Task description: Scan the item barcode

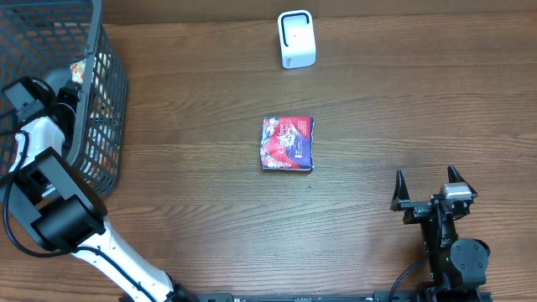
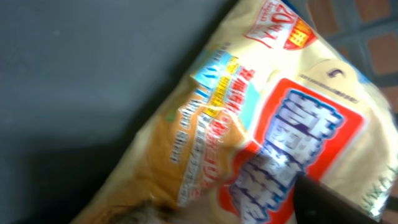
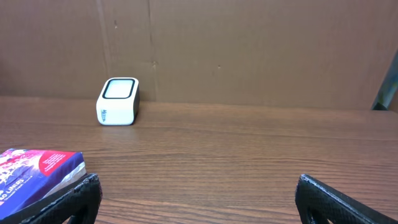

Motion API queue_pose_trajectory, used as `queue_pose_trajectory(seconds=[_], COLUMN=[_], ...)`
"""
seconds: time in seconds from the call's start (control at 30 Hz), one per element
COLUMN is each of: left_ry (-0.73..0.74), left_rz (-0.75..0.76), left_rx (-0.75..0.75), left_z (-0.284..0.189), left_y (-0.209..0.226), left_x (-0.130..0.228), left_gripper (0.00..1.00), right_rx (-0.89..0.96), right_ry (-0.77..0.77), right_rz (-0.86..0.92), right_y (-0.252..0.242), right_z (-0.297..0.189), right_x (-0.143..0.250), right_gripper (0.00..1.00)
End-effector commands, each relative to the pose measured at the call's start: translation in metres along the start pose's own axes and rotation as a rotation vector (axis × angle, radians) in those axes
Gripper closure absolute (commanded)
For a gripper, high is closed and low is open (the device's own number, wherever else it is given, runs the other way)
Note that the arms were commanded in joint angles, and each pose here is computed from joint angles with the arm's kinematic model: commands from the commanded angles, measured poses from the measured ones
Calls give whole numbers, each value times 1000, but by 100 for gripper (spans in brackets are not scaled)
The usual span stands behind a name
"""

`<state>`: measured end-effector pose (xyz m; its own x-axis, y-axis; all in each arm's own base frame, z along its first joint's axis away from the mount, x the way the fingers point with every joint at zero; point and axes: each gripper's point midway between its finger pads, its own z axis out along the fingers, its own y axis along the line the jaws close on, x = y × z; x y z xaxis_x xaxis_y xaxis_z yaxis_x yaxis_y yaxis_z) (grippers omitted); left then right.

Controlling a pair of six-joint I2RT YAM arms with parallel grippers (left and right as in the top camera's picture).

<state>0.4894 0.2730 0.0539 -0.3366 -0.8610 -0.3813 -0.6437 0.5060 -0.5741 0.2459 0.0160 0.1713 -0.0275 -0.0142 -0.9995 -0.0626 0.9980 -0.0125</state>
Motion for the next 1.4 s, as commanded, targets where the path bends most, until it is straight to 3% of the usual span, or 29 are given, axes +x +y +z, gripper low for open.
queue_pose_trajectory(seconds=[0.0,0.03,0.07,0.1,0.27,0.43,0.57,0.9,1.17,1.37], left_ry=[64,64,64,64,83,91,10,-248,-382,-284], left_rz=[-16,-16,-16,-16,-10,102,169,317,435,458], left_rx=[-6,-6,-6,-6,39,332,507,572,653,820], left_z=[10,10,10,10,8,-22,-72,-206,-303,-365], left_y=[4,4,4,4,-5,-58,-94,-145,-194,-234], left_x=[25,25,25,25,27,7,-25,-73,-65,-16], left_gripper=[44,57,80,95,96,96,96,96,96,96], right_rx=[0,0,0,0,0,0,0,0,0,0], right_ry=[-5,-5,-5,-5,-5,-5,-5,-5,-5,-5], right_rz=[4,4,4,4,4,4,4,4,4,4], right_y=[0,0,0,0,0,0,0,0,0,0], right_z=[0,0,0,0,0,0,0,0,0,0], right_x=[1,1,1,1,1,1,1,1,1,2], right_gripper=[0,0,0,0,0,0,0,0,0,0])
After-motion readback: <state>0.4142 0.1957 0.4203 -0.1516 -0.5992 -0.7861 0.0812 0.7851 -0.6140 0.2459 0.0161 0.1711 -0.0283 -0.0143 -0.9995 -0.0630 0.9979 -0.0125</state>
